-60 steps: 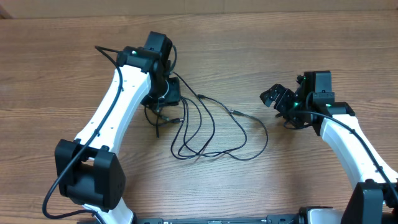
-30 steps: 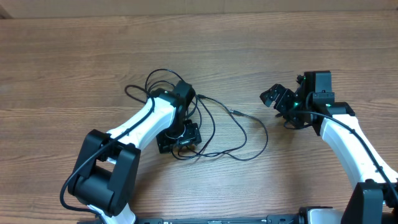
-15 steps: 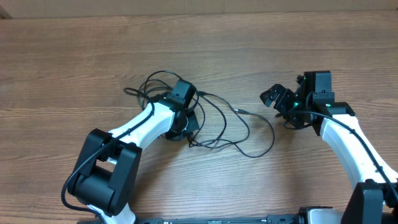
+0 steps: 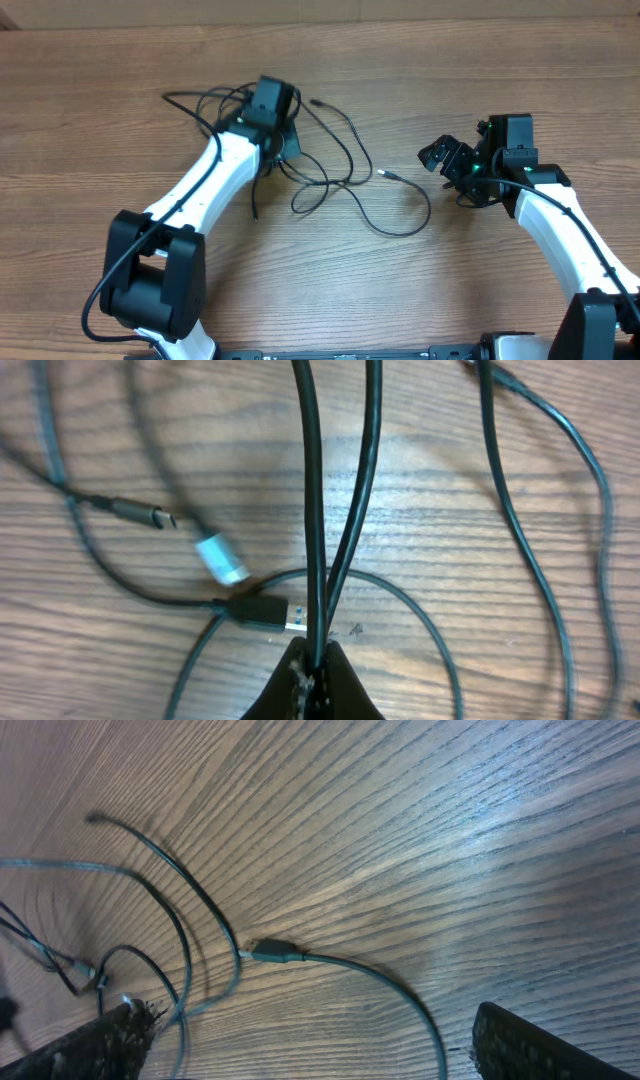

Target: Untangle cables

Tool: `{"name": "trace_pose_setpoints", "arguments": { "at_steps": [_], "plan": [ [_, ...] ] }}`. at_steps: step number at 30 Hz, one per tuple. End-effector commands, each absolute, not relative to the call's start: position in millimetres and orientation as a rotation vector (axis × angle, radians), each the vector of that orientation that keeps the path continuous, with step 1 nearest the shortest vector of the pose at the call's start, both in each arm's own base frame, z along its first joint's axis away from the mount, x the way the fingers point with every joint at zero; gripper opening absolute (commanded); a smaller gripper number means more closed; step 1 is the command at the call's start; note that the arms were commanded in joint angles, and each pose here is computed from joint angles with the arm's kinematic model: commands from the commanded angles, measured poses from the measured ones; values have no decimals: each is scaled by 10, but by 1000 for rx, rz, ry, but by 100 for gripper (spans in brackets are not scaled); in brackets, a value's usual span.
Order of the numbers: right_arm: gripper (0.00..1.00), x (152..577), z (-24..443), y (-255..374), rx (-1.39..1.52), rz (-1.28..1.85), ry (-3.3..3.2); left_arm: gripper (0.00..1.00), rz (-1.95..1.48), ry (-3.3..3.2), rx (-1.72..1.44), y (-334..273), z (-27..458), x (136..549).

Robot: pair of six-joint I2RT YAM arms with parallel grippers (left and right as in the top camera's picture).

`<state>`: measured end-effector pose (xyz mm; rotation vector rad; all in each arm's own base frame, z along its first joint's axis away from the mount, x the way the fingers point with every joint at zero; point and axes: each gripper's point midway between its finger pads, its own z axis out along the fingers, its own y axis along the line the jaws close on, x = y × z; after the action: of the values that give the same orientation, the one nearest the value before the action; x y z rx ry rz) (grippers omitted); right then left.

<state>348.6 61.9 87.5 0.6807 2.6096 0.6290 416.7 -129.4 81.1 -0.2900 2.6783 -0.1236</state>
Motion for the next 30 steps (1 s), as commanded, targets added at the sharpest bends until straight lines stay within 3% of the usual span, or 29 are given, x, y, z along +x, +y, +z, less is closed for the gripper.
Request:
{"name": "trace_pose_setpoints", "arguments": {
  "at_steps": [1,5,6,8,10,16,20,24,30],
  "plan": [
    [100,3553,951,621,660,620,2588,4,-92,2632,-235,-1280,1165,4327],
    [100,3553,951,621,660,620,2588,4,-72,2643,-188,-1275,1339,4329],
    [100,3553,953,621,660,620,2588,13,-64,2658,-188,-1265,1353,4296],
    [100,3553,951,621,660,620,2588,40,-52,2682,-188,-1248,1325,4242],
    [100,3553,951,621,660,620,2588,44,-40,2706,-196,-1229,1299,4187],
    [100,3553,951,621,660,620,2588,35,-301,2815,-159,-1547,1256,3981],
    [100,3553,953,621,660,620,2588,34,-448,2921,-132,-1738,1204,3716],
    [100,3553,951,621,660,620,2588,27,-439,2996,-87,-1835,1085,3492],
    [100,3553,951,621,660,620,2588,29,-407,3049,-8,-1982,771,3237]
  ]
}}
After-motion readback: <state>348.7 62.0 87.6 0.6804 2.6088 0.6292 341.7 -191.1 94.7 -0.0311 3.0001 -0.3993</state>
